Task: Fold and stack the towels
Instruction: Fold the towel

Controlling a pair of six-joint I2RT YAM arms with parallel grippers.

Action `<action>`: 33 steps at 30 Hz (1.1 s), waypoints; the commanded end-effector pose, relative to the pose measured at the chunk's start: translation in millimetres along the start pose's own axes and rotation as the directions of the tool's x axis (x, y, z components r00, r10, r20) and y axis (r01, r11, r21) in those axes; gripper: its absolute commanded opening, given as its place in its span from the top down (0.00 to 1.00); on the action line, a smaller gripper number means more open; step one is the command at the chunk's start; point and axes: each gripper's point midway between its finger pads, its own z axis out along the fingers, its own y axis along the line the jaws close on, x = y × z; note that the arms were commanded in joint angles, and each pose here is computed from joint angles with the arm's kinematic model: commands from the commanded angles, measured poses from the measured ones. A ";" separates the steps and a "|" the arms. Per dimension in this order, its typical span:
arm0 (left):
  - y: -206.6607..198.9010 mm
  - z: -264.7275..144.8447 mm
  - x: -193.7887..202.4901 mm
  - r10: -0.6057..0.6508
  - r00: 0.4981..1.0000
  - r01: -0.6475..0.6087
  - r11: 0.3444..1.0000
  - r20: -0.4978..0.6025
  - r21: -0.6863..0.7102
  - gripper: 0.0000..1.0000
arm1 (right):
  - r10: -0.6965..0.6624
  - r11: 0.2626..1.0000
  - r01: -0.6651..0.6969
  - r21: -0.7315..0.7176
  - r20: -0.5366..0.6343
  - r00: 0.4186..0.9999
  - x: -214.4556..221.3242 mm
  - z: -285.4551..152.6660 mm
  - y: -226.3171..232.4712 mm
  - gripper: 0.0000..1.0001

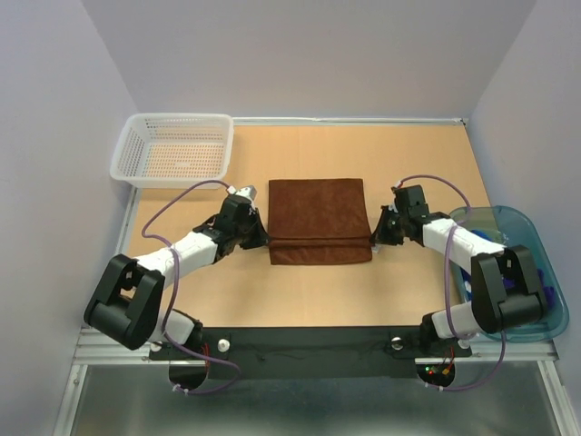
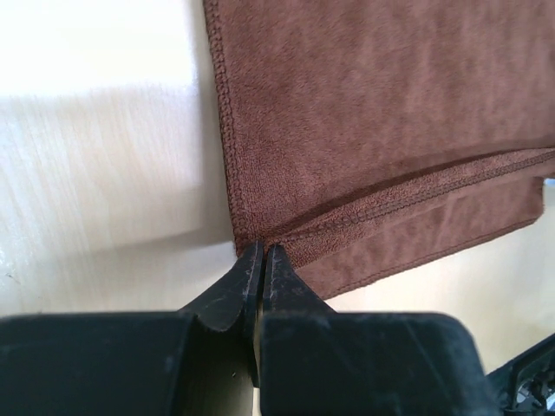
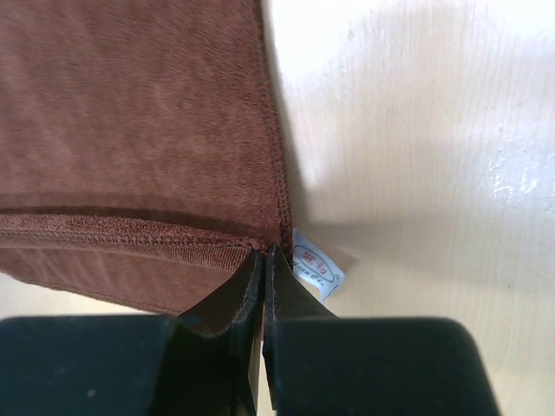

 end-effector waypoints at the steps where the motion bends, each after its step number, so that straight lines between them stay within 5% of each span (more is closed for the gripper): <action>1: -11.6 -13.5 -16.7 0.021 0.999 -0.022 1.000 0.046 0.021 1.00 | -0.013 1.000 0.014 -0.011 0.119 0.993 -30.7 -17.6 7.1 0.97; 13: -30.9 -45.4 -41.9 0.011 0.991 -0.016 0.999 0.134 0.039 1.00 | 0.005 0.992 0.027 -0.123 0.255 0.967 -58.0 -72.0 39.5 1.00; 29: -9.1 -1.7 21.3 0.006 0.999 -0.006 1.000 -0.051 0.005 1.00 | 0.028 1.000 -0.029 0.006 0.057 0.998 -0.2 -14.0 -5.7 0.96; 33: -6.6 -2.7 24.4 0.007 0.999 -0.007 1.000 -0.052 0.001 0.93 | 0.008 1.000 -0.007 -0.026 0.032 0.999 6.0 -13.9 -1.7 0.92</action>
